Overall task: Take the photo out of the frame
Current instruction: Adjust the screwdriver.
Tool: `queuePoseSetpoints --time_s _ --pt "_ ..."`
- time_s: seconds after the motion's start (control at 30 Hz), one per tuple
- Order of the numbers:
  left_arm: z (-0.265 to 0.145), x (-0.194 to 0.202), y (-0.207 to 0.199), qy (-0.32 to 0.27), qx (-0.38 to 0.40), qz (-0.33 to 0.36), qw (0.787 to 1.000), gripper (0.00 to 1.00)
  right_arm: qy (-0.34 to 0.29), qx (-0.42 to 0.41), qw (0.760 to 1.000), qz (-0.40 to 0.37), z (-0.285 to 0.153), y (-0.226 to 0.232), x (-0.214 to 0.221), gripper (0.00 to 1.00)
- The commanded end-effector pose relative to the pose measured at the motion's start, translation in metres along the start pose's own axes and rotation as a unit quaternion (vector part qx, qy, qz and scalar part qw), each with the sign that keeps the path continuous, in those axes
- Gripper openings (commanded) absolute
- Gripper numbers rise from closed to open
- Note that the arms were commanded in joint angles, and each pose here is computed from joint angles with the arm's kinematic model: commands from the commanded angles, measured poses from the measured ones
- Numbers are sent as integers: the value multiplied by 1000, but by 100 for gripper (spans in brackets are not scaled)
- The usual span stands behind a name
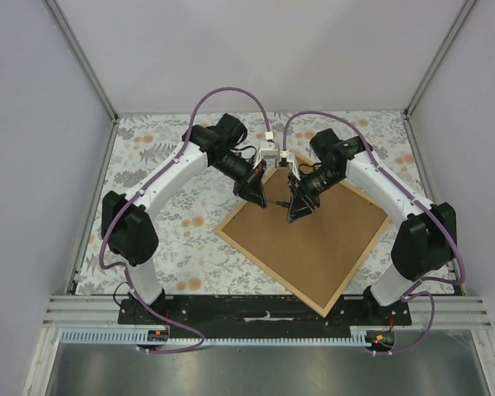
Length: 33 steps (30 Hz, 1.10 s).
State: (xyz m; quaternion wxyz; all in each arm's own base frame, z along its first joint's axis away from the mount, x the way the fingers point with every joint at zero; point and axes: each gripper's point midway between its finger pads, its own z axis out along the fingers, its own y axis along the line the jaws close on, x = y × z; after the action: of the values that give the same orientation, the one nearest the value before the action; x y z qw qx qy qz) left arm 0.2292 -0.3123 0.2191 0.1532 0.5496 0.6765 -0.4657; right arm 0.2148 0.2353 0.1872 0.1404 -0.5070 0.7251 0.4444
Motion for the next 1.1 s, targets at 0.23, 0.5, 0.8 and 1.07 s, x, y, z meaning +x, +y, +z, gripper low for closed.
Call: queuePoseSetpoints --time_s 0.23,0.5,0.8,1.07 --pt "-4 -33 0 -102 25 -58 993 2 -168 1 985 27 -37 0 -46 62" --pt "-19 -32 10 -146 61 -127 979 2 -175 76 981 -42 -37 -15 -34 63" --pt "-22 -31 4 -165 87 -147 971 2 -173 106 977 -60 -30 -28 -38 62" --pt "-25 -29 -4 -176 104 -148 968 2 -165 102 979 -58 -19 -34 -39 60"
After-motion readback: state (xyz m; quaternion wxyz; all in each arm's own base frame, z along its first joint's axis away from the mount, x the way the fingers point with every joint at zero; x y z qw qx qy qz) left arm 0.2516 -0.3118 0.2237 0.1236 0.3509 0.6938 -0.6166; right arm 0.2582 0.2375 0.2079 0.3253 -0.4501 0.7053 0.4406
